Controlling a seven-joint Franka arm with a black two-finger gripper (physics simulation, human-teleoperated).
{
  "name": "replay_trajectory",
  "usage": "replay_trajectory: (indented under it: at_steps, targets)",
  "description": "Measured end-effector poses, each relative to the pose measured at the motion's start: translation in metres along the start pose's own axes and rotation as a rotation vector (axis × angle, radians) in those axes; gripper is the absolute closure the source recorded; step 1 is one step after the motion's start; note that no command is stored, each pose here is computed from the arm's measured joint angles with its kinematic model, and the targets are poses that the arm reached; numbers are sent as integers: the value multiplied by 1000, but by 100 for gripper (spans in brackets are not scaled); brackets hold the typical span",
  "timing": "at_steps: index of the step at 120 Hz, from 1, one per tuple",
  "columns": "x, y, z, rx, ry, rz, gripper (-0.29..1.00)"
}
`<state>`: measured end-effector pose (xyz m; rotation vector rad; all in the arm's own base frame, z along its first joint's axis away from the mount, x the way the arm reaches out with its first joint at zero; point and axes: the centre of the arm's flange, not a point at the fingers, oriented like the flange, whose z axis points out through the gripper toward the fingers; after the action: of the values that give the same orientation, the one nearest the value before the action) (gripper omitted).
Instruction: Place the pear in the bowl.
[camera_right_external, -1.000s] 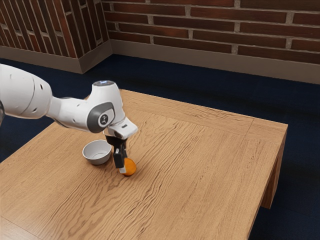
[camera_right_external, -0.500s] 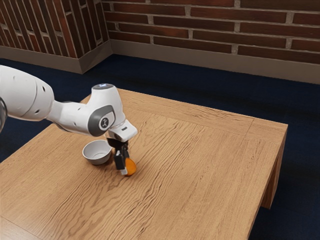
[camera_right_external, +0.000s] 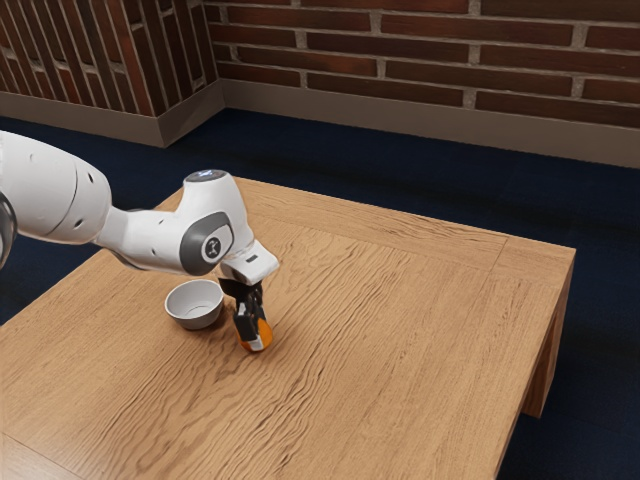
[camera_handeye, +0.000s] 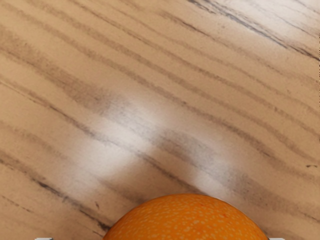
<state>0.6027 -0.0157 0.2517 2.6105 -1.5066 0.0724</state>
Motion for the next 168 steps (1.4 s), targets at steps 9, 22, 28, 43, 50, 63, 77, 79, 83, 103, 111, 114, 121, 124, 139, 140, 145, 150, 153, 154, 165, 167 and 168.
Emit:
replay_trajectory:
  at_steps: [9,22,28,43,50,63,77,79,83,103,111,114,121,124,139,140,145,150,153,154,165,167,168]
  targets:
    - [-1,1,1,-3,-1,1,17]
    - [-3,1,2,-6,-2,-1,18]
    - [-4,1,2,-7,-2,-1,19]
    - [-4,0,0,-6,-2,0,22]
    - [-4,0,-1,-6,-2,1,23]
    - [-4,0,-2,-4,-2,2,25]
    - [-4,0,-5,-1,-1,3,26]
    - [-3,0,-5,-1,-1,3,26]
    - [-3,0,-7,1,0,3,27]
    - [-6,-4,-30,25,6,-5,28]
    - [-15,-11,-52,46,11,-22,29]
    - [-21,-14,-59,53,10,-32,29]
    - [-39,-24,-75,63,5,-65,29]
    - [-47,-28,-80,66,3,-79,29]
    - [-86,-48,-91,64,-20,-147,29]
    - [-87,-48,-92,63,-22,-149,29]
    - [-97,-53,-91,57,-26,-164,29]
    - [-103,-56,-90,52,-30,-173,29]
    - [-108,-60,-90,53,-32,-182,29]
    - [-110,-62,-90,53,-33,-185,29]
    - [-121,-71,-87,47,-40,-201,29]
    - [-122,-71,-87,46,-41,-201,28]
    - [-122,-71,-87,46,-41,-201,28]
